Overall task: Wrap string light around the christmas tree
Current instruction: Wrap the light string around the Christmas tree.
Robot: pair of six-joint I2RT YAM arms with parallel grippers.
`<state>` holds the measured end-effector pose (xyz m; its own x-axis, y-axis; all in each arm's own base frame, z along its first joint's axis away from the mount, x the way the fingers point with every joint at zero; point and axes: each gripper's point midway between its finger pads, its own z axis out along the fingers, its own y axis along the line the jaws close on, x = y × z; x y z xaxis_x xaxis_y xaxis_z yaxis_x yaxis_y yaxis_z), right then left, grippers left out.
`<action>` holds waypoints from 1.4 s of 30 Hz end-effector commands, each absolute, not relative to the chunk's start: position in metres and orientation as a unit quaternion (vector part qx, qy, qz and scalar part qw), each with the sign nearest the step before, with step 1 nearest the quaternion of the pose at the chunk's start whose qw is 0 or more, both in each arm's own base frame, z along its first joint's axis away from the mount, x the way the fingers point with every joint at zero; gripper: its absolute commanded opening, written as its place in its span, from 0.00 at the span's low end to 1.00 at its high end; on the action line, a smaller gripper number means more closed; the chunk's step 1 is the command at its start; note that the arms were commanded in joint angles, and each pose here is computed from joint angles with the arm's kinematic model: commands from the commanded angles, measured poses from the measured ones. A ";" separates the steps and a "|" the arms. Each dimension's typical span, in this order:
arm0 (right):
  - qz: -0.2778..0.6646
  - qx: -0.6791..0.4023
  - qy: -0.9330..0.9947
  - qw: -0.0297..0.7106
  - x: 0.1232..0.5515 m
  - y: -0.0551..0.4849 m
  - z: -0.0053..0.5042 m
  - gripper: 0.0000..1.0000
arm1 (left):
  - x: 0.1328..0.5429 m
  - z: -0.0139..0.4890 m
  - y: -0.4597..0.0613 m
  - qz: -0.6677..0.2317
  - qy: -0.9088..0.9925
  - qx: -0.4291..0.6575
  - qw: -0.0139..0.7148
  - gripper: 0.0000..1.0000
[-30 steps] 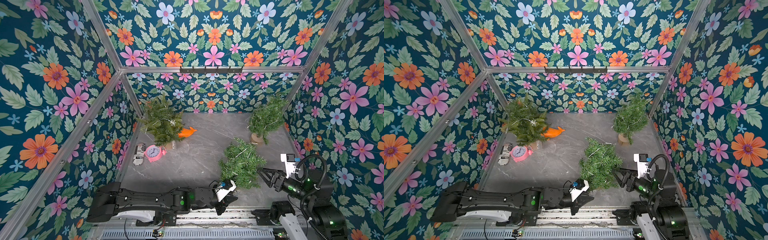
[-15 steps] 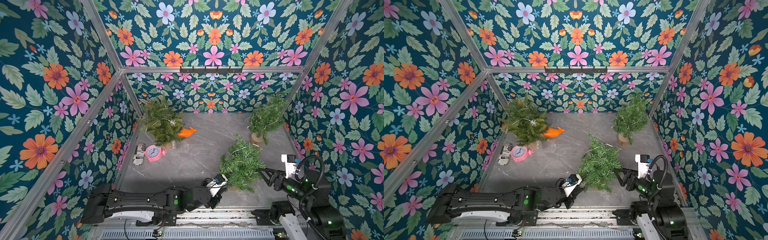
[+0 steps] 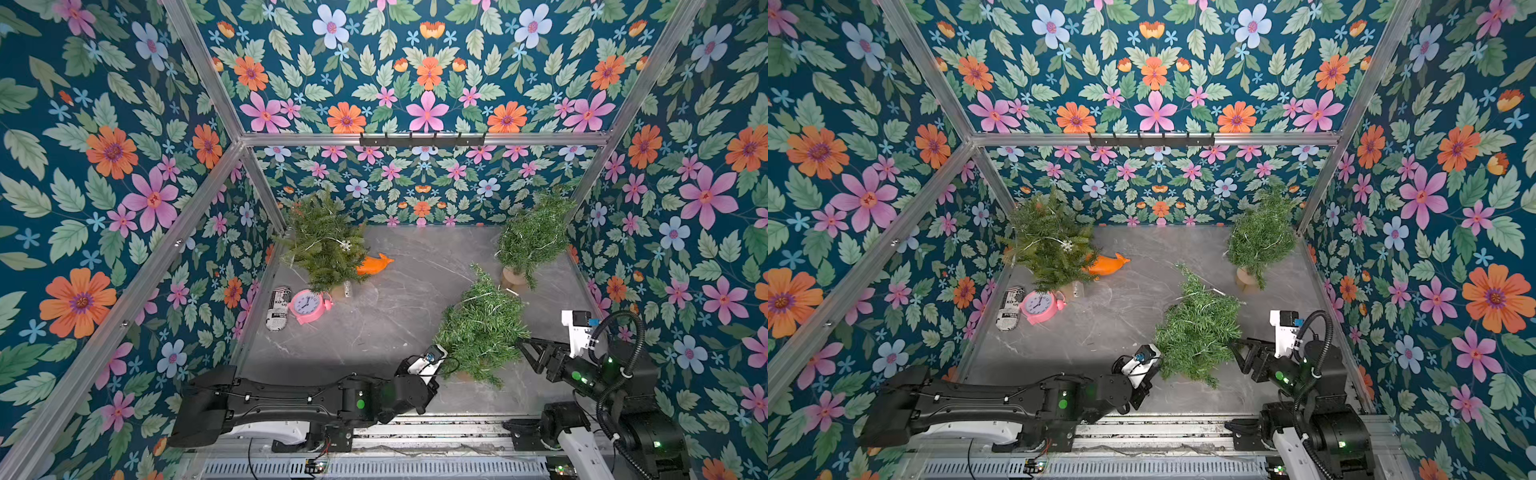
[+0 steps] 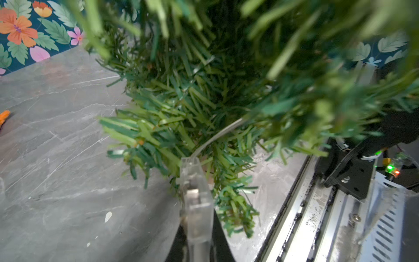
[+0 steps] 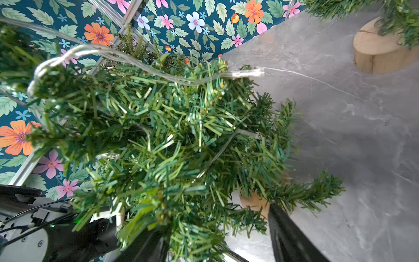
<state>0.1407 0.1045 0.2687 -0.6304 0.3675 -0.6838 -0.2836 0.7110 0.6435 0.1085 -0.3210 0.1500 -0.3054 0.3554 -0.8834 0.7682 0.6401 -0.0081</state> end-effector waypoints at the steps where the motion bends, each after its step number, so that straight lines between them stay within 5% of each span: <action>1: 0.373 0.026 0.819 0.435 0.143 0.103 0.268 0.67 | 0.118 0.151 -0.322 -0.230 0.782 0.330 0.476 0.00; 28: 0.373 0.036 0.821 0.432 0.145 0.101 0.259 0.67 | 0.173 0.120 -0.318 -0.304 0.812 0.197 0.458 0.00; 42: 0.374 0.045 0.821 0.430 0.146 0.101 0.253 0.67 | 0.169 0.133 -0.352 -0.364 0.783 0.217 0.456 0.00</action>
